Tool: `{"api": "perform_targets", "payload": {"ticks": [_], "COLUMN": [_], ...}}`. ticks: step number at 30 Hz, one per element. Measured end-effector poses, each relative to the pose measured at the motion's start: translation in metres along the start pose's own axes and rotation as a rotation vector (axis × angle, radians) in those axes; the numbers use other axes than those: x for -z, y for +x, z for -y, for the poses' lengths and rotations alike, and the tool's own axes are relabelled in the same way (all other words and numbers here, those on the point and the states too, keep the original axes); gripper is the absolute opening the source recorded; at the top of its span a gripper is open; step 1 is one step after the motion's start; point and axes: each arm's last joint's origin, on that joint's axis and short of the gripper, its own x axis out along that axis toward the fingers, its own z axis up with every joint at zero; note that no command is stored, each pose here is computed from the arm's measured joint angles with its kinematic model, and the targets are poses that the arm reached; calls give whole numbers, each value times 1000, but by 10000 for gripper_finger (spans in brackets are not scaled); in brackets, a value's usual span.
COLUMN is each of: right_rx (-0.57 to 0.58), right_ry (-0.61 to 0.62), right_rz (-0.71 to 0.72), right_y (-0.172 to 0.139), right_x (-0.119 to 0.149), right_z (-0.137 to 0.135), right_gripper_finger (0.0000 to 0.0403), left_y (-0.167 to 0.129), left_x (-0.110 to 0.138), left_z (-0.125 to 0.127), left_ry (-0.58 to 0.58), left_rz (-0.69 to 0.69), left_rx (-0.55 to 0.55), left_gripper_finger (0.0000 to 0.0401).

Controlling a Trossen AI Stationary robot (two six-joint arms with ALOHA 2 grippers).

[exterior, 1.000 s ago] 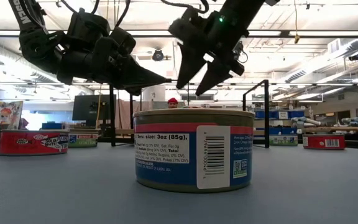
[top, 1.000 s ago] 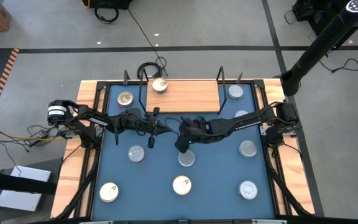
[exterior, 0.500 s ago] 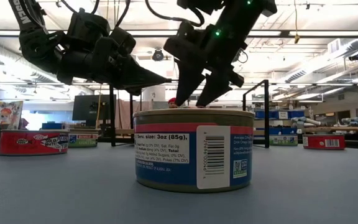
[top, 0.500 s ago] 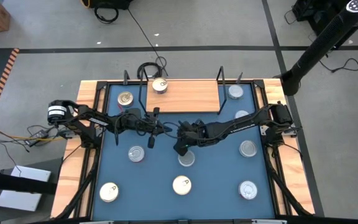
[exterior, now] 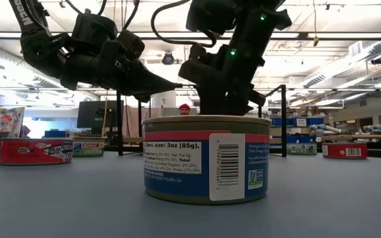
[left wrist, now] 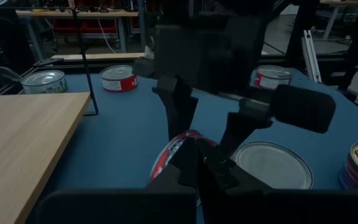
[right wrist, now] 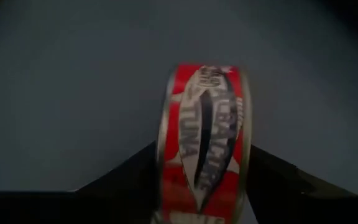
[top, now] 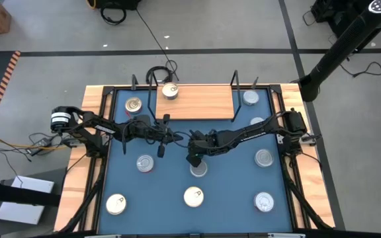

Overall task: Stack canned seafood by type on shelf
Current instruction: Put the top left red tuna can on the shelf

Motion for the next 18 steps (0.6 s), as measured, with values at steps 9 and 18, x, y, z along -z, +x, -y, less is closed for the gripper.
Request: {"api": "perform_targets", "payload": {"ticks": [9,18], "right_rx": [-59,65], "right_ry": [-93,-306], "right_rz": [-27,43], "right_y": [-10,-38], "right_x": [-5,-35], "right_z": [3,10], "right_gripper_finger": [143,143], "left_y": [0,0], "left_x": [0,0], "left_z": [0,0], "left_ry": [0,-2], "left_rz": [-2,-2], "left_rx": [0,0], "left_gripper_finger": [1,1]}}
